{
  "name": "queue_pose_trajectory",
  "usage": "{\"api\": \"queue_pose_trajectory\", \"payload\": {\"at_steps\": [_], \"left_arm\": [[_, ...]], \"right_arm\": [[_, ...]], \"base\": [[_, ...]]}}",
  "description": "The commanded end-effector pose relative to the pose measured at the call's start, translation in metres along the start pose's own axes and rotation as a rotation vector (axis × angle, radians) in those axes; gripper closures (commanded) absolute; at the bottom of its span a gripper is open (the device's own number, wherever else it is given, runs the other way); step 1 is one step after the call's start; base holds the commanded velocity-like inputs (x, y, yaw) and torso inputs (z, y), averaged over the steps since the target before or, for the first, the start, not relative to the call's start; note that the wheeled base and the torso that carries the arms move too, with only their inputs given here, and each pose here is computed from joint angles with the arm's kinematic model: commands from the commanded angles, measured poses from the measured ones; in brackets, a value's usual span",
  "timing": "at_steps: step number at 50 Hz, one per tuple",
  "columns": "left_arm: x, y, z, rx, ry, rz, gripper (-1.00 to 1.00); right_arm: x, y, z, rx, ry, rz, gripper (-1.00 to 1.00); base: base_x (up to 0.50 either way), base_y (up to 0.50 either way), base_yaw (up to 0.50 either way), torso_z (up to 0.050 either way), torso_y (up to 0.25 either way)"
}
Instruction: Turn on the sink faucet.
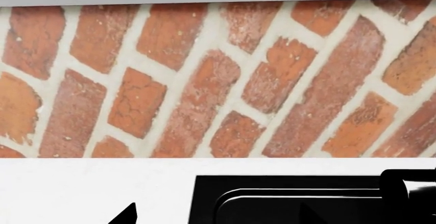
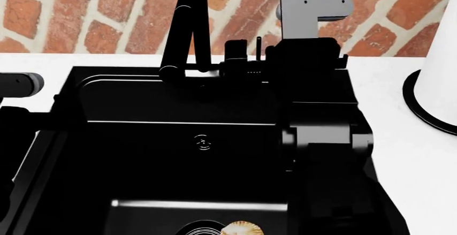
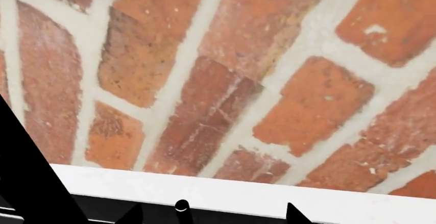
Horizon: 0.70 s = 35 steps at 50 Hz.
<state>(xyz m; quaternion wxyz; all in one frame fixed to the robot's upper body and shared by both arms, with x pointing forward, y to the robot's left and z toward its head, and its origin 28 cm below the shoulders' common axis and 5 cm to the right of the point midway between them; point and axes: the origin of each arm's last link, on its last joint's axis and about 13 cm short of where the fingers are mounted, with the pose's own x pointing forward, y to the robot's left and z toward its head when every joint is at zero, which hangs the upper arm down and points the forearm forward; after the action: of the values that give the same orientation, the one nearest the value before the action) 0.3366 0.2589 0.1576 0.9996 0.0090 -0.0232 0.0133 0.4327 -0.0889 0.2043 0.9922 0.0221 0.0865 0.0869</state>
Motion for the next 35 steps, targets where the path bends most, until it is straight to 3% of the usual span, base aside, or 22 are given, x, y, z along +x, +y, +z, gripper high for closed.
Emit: {"api": "queue_pose_trajectory", "payload": {"at_steps": [1, 15, 35], "left_arm": [[0.0, -0.002, -0.003, -0.01, 0.011, 0.002, -1.0], [0.001, -0.004, -0.002, -0.011, 0.022, 0.002, -1.0], [-0.002, 0.0, -0.004, -0.016, 0.029, 0.008, -1.0]], "right_arm": [[-0.001, -0.003, -0.001, 0.033, 0.014, -0.087, -1.0], [-0.003, -0.013, 0.0, 0.05, 0.009, -0.17, -1.0], [-0.004, -0.021, -0.009, 0.065, 0.031, -0.197, -1.0]], "base": [[0.0, 0.0, 0.0, 0.0, 0.0], [0.0, 0.0, 0.0, 0.0, 0.0], [0.0, 0.0, 0.0, 0.0, 0.0]]}}
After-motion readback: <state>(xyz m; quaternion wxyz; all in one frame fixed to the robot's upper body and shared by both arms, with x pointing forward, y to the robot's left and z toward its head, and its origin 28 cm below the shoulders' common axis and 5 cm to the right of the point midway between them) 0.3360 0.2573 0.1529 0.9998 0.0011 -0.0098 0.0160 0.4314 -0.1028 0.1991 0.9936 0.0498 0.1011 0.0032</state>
